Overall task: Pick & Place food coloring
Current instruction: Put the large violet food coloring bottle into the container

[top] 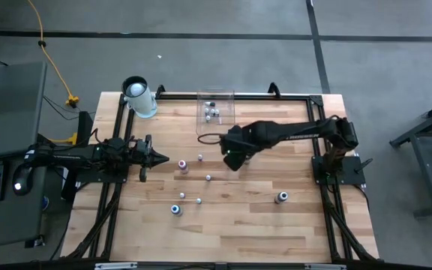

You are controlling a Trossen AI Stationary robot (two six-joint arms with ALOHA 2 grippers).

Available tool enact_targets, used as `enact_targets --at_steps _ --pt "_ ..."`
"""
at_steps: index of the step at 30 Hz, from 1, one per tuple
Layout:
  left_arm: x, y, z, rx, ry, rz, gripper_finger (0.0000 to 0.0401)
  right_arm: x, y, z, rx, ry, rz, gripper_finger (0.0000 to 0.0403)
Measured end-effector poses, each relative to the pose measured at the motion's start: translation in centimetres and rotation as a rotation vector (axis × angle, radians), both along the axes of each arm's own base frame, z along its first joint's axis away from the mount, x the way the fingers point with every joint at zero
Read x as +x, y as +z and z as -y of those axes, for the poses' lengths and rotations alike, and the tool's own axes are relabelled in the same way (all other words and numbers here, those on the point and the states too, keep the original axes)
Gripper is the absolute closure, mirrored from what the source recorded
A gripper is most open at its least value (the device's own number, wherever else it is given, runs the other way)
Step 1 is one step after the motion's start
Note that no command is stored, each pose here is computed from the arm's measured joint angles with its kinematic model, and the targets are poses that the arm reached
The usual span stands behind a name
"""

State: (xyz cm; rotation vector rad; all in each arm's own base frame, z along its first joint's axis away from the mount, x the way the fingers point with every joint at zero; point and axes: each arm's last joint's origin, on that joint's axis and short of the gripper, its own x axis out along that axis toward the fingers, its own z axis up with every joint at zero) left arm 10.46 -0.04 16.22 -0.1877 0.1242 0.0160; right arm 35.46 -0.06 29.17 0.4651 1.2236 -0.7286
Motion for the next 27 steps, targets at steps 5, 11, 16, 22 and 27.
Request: enact_targets --at_steps 5,11,16,22,27 --pt "0.0 0.0 0.0 0.0 0.0 0.0 0.04 -0.5 -0.3 1.8 0.107 -0.019 -0.049 0.0212" --pt "0.0 0.0 0.0 0.0 0.0 0.0 0.04 -0.7 -1.2 2.9 0.126 0.017 -0.085 0.0211" --pt "0.0 0.0 0.0 0.0 0.0 0.0 0.04 -0.9 -1.4 3.1 0.139 0.07 -0.12 0.0183" --pt "0.0 0.0 0.0 0.0 0.0 0.0 0.04 -0.8 -1.5 3.2 0.161 0.053 -0.104 0.0141" --pt "0.0 0.0 0.0 0.0 0.0 0.0 0.04 -0.2 -3.3 3.7 0.244 0.018 -0.17 0.0135"
